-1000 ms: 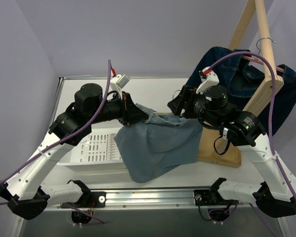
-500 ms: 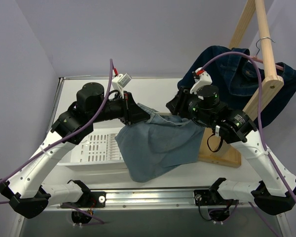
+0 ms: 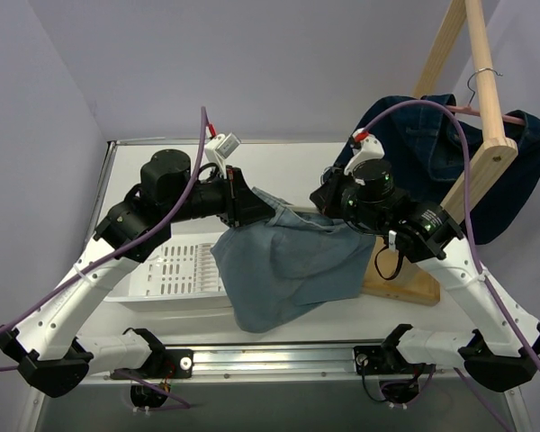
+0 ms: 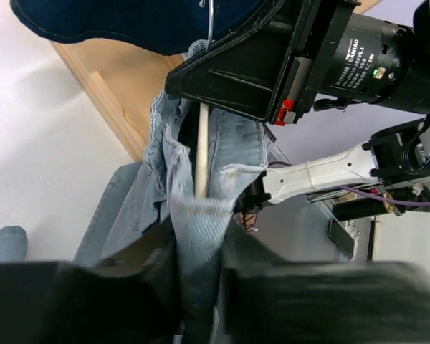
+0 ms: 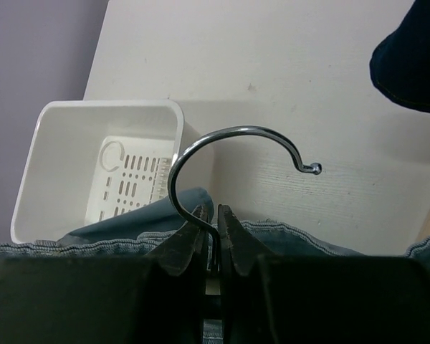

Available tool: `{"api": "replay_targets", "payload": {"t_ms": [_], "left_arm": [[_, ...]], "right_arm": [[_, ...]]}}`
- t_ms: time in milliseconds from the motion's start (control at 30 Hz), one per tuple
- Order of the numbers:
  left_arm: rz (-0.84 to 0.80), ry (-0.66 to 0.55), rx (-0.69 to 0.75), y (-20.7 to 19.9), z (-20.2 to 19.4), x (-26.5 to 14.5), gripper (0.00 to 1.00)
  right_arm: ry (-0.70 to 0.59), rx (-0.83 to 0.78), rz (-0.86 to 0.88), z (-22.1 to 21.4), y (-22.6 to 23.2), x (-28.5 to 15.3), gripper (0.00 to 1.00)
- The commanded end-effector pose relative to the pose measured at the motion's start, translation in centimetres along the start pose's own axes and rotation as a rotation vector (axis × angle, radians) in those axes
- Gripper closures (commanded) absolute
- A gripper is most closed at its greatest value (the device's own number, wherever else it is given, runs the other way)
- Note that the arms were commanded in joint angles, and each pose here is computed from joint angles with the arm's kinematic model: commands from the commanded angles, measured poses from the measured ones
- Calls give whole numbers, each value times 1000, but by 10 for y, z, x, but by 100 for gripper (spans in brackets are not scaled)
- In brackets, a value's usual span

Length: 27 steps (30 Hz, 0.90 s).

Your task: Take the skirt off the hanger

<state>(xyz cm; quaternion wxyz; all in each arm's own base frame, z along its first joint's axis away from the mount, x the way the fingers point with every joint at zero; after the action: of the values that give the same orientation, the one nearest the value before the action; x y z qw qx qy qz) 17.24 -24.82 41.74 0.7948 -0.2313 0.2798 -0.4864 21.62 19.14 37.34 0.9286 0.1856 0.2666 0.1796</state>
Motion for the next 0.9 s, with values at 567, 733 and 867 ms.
{"api": "replay_targets", "payload": {"t_ms": [567, 733, 867], "left_arm": [[-20, -6, 46, -6, -19, -36, 54], [-10, 9, 29, -2, -22, -31, 71], [2, 16, 22, 0, -25, -32, 84]], "right_arm": [[-253, 112, -25, 69, 10, -60, 100], [-290, 124, -33, 79, 10, -73, 100], [-315, 132, -52, 86, 8, -81, 100]]}}
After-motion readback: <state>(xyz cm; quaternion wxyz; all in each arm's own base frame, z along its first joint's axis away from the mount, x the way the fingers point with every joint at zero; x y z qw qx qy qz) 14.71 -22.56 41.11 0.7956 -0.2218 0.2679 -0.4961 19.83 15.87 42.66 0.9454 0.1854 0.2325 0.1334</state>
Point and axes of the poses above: each gripper's point midway between its finger pads, its own x axis out along the fingers, its own y axis along the line the jaws close on, z = x × y, the point moved 6 cm from there along -x, back along the fingers, and after that the axes turned 1 degree about -x, right-handed, at the moved point
